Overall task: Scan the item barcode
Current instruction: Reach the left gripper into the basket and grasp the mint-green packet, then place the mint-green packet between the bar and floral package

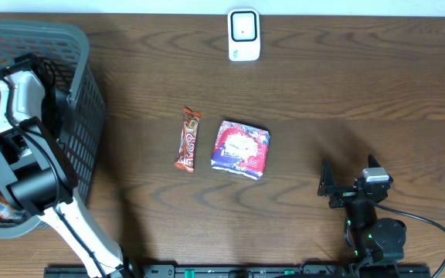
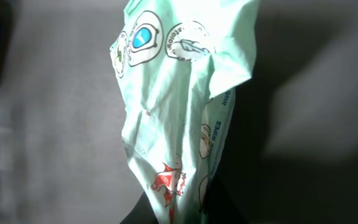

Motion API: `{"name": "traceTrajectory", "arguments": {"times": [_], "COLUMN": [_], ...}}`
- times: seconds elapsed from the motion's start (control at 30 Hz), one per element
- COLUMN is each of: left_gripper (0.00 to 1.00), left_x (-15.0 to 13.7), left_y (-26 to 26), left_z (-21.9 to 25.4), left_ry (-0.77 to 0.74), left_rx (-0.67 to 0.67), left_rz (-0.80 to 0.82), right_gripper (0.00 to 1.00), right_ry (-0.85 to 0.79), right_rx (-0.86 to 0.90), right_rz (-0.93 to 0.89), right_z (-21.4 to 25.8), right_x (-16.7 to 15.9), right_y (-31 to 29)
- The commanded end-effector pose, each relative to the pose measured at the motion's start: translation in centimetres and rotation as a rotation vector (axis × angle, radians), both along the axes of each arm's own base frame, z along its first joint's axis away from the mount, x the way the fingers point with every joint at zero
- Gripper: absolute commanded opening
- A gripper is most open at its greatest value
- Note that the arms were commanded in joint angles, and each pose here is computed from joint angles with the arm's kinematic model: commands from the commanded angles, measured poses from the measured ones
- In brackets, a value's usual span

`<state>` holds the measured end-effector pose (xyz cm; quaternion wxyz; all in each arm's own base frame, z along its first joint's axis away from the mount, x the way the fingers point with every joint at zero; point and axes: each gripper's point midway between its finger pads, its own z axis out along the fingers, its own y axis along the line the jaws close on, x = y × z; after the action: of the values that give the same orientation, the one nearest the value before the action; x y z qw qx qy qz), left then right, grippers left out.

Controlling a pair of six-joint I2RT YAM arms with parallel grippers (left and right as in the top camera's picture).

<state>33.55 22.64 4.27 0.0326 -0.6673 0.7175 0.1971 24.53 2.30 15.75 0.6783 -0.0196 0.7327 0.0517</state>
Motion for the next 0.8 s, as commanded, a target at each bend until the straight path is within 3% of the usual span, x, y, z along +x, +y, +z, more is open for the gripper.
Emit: {"name": "traceTrajectory", "arguments": {"times": [0.0, 0.17, 0.43, 0.67, 0.77], "left_gripper": [0.08, 0.08, 0.08, 0.07, 0.08], "left_x": [-0.2, -0.6, -2.0, -0.7, -1.2], "left_y": [0.1, -1.6, -7.5, -15.9, -19.7], "left_z": [4.7, 11.0, 25.0, 35.6, 37.3], "left_ry": [-0.082, -0.248, -0.739, -1.077, -1.123], "left_rx": [0.039, 0.021, -0.040, -0.004, -0.008], "left_rz": [-0.009, -0.021, -0.141, -0.837, -1.015], "right_gripper": [0.99, 0.99, 0.99, 0.99, 0.99], "right_ry": [-0.001, -0.001, -0.001, -0.001, -0.001], "right_rx": [-0.011, -0.011, -0.011, -0.011, -0.011], "right_rz": [-0.008, -0.008, -0.008, -0.008, -0.008], "right_z": [-0.1, -0.1, -0.1, -0.1, -0.1], "right_x": [0.0, 0.0, 0.0, 0.0, 0.0], "right_y": [-0.2, -0.2, -0.2, -0.2, -0.2]}}
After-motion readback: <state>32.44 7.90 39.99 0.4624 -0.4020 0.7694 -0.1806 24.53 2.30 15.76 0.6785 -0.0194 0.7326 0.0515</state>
